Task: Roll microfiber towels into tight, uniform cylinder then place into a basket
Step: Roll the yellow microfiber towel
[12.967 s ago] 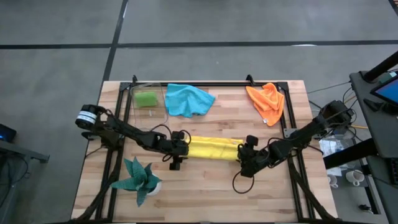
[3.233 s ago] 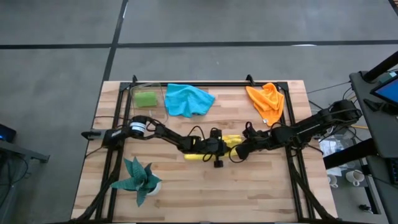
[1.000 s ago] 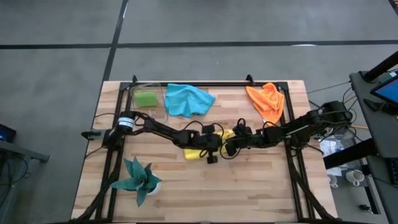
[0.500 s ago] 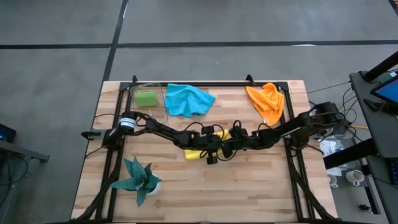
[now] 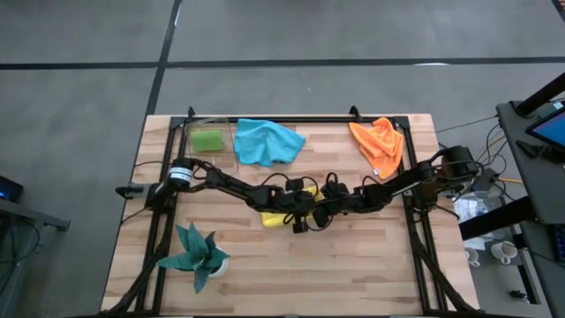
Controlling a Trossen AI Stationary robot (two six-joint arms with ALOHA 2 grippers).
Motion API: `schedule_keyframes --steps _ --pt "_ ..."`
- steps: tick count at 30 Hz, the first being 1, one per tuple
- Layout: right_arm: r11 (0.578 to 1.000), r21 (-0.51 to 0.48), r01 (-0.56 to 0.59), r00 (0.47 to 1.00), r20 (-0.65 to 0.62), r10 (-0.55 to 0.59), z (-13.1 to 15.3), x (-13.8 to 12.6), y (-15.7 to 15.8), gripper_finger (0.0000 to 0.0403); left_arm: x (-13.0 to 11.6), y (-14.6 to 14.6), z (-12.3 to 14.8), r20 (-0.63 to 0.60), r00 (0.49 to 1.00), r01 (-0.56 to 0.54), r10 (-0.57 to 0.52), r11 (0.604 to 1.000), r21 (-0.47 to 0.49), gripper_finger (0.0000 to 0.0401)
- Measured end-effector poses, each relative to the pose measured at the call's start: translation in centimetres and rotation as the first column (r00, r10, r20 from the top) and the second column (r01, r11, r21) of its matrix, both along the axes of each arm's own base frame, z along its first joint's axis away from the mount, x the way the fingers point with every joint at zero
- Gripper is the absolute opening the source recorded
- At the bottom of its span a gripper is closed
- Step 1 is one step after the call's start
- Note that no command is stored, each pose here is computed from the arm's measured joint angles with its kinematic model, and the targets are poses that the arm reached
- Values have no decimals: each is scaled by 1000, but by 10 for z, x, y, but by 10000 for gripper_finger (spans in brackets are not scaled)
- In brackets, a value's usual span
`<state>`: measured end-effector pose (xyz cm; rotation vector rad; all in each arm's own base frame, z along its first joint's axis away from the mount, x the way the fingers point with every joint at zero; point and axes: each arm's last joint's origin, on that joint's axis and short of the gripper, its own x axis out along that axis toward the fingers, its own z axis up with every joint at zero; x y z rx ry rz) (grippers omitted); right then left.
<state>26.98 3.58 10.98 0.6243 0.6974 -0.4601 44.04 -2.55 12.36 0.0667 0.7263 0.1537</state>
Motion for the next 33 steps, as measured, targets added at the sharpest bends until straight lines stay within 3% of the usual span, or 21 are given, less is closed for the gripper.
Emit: schedule_keyframes --steps 9,15,23,28,33 --pt "1000 -18 -17 1000 -18 16 -1 -1 0 14 -15 -2 33 -41 999 22 -21 999 31 0" --pt "999 -27 -25 999 -28 25 -2 -2 0 47 -23 6 38 99 988 -133 116 973 187 0" --pt "996 -63 -66 997 -36 64 -2 -2 0 114 -17 33 34 296 954 -42 -39 964 262 0" --pt "994 -73 -76 997 -38 73 -2 -2 0 141 -15 62 33 319 937 72 -141 973 218 0" --pt "994 -78 -81 996 -41 78 -2 -2 0 145 -12 85 24 354 921 95 -160 976 194 0"
